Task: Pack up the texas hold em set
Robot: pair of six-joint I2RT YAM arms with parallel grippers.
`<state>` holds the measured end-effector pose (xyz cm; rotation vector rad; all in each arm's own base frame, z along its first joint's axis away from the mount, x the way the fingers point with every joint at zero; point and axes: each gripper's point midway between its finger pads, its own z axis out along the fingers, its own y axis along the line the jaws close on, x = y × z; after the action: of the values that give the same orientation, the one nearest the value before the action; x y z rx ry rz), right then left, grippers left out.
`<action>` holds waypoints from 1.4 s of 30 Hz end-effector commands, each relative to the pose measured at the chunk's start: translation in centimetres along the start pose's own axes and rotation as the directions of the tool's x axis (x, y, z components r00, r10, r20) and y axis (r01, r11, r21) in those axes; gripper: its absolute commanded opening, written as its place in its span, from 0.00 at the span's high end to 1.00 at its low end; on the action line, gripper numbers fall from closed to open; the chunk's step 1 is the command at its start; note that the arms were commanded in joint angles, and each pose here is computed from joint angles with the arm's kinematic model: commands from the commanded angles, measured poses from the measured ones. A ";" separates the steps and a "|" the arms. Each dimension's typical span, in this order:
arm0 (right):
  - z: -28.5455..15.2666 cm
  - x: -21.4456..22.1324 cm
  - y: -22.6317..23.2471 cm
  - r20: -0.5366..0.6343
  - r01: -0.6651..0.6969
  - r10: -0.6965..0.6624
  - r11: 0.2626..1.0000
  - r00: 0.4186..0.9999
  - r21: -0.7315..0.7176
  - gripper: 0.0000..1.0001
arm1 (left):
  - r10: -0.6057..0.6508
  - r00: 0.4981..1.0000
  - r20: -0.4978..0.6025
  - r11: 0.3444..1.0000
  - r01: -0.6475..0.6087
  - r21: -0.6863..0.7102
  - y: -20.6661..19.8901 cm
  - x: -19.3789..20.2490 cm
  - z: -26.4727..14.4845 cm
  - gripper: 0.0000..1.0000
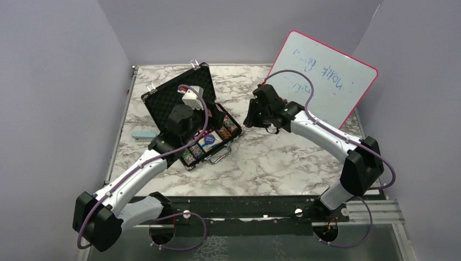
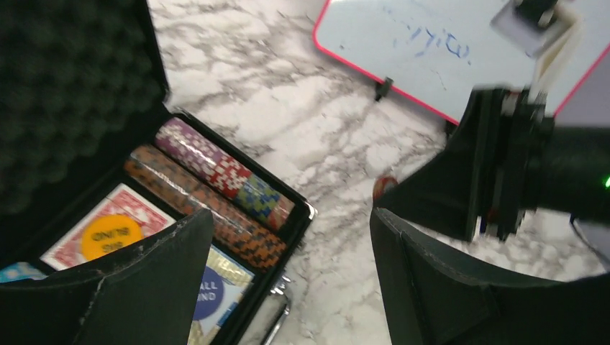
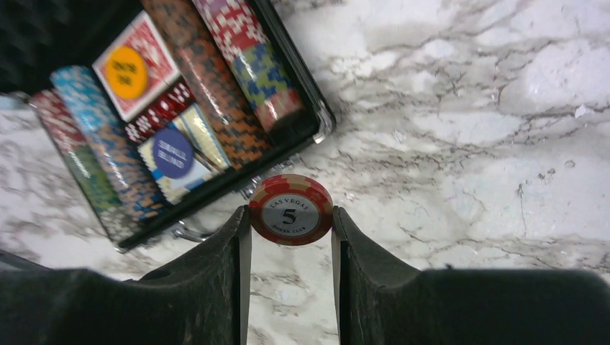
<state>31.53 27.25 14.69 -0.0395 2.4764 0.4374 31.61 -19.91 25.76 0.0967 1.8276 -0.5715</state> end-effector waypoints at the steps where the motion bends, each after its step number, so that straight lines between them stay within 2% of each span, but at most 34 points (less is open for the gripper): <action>1: -3.2 -5.1 3.8 0.110 -0.092 0.113 0.979 0.987 -0.181 0.76 | -0.155 0.988 -0.003 0.962 0.152 0.227 -4.0 1.0 0.2 0.17; 5: -5.0 -7.0 5.8 0.125 -0.127 0.165 0.955 0.978 -0.267 0.76 | -0.212 0.976 -0.047 0.926 0.216 0.308 -5.6 2.1 1.0 0.20; 13: -7.0 -8.4 7.9 0.078 -0.208 0.258 0.897 0.963 -0.391 0.75 | -0.241 0.968 -0.072 0.906 0.251 0.340 -6.6 2.0 2.3 0.24; 23: -7.5 -7.9 9.0 -0.010 -0.268 0.296 0.850 0.955 -0.454 0.75 | -0.348 0.937 -0.015 0.883 0.333 0.331 -6.2 1.1 2.4 0.38; 30: -7.9 -7.4 10.0 -0.064 -0.293 0.302 0.817 0.951 -0.497 0.74 | -0.380 0.925 -0.003 0.875 0.361 0.322 -6.0 0.8 2.6 0.49; 35: -8.1 -7.2 10.1 -0.085 -0.306 0.307 0.805 0.948 -0.509 0.74 | -0.402 0.914 0.059 0.878 0.366 0.309 -5.5 -0.6 2.3 0.62; 42: -7.9 -6.9 10.0 -0.099 -0.309 0.301 0.804 0.948 -0.508 0.71 | -0.385 0.921 0.062 0.885 0.349 0.309 -5.4 -0.4 2.3 0.89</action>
<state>32.01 33.61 26.16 0.1777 2.3336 1.1800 31.44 -26.51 26.23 -0.0664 1.6986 -1.1286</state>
